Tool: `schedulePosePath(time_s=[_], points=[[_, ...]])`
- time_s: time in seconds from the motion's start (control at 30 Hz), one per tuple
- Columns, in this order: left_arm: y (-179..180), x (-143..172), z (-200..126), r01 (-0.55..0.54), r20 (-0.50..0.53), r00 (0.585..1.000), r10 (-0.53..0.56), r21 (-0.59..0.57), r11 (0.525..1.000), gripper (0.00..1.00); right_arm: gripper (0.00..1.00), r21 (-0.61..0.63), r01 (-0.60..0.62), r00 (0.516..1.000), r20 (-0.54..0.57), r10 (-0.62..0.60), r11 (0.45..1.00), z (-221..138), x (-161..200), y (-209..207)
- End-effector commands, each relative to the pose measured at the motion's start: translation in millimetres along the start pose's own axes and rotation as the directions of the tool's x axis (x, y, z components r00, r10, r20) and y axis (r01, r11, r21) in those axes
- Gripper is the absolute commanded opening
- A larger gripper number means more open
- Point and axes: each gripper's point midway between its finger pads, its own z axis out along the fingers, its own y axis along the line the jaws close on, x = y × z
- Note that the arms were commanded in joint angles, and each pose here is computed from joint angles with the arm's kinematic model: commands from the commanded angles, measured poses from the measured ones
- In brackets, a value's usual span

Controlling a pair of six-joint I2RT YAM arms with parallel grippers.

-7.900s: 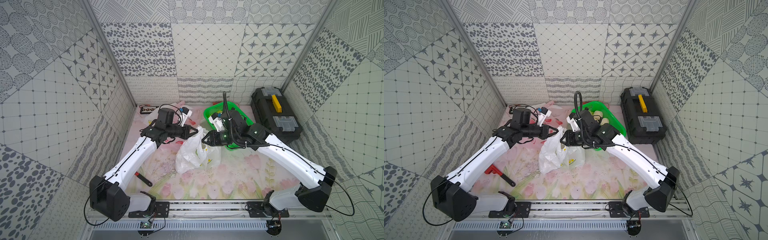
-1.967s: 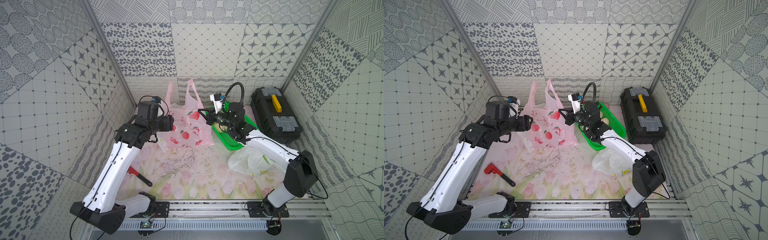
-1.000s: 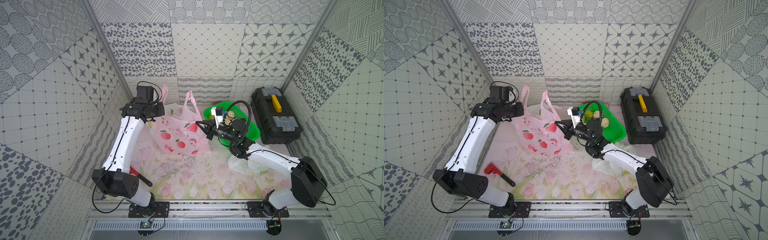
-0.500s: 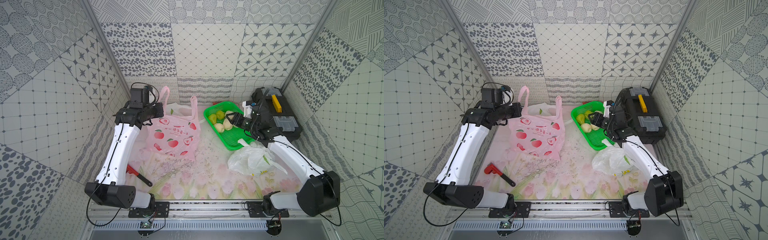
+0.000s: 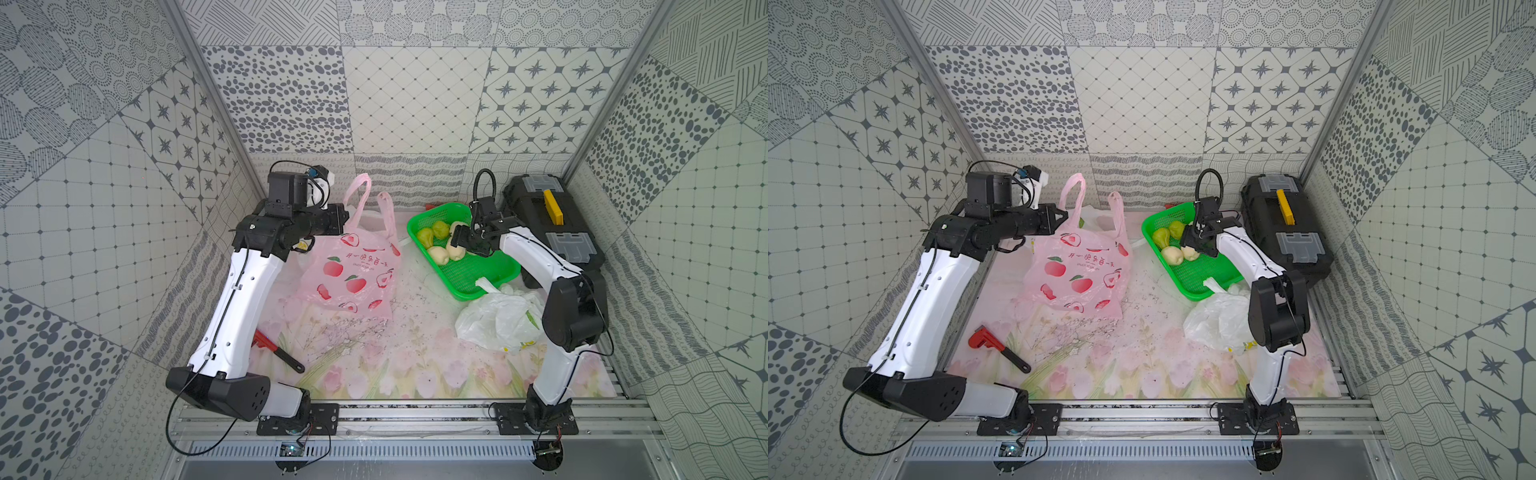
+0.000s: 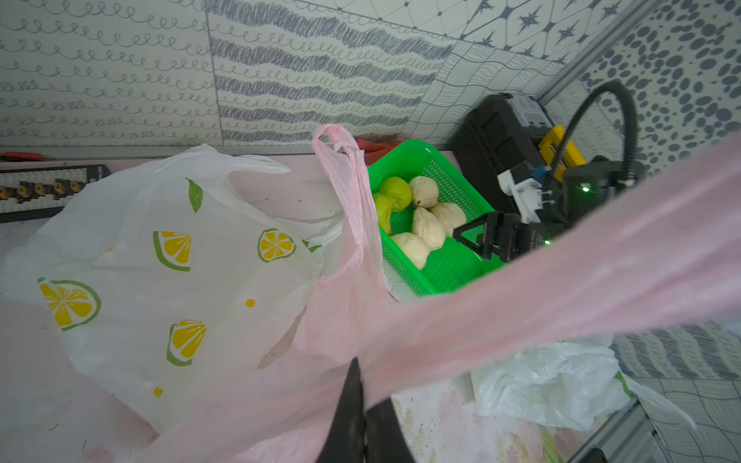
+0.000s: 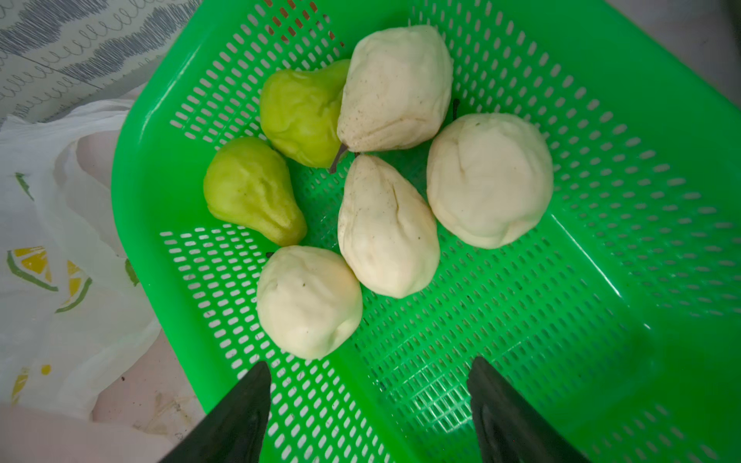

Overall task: Place the pears into plastic bags & tie knots
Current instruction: Pick up the pear from the basket.

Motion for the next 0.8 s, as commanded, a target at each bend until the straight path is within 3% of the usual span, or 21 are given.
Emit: schedulePosePath(time_s=[0.0, 0.2, 0.47, 0.6, 0.77], points=[[-45.2, -3.0, -18.4, -0.064, 0.021, 0.998, 0.060, 0.212, 0.975, 0.00, 0.79, 0.029, 0.022, 1.000, 0.002, -0.022, 0.999, 13.7, -10.6, 3.2], [-49.3, 12.7, -17.5, -0.059, -0.004, 0.998, 0.063, 0.259, 0.964, 0.00, 0.79, 0.063, 0.024, 0.997, -0.076, -0.019, 0.998, 55.2, -6.3, 4.6], [-40.5, 23.8, 6.7, -0.025, -0.055, 0.998, 0.041, 0.268, 0.963, 0.00, 0.79, 0.132, 0.055, 0.988, -0.151, -0.035, 0.990, 81.0, 8.7, -5.5], [-33.6, 29.3, 20.4, -0.014, -0.078, 0.996, 0.035, 0.263, 0.965, 0.00, 0.71, 0.116, 0.063, 0.988, -0.149, -0.045, 0.991, 84.9, 5.4, -2.2], [-26.1, 36.8, 29.9, -0.011, -0.097, 0.995, 0.036, 0.248, 0.969, 0.00, 0.51, 0.006, 0.088, 0.992, -0.089, -0.087, 0.996, 43.5, -6.0, 19.7]])
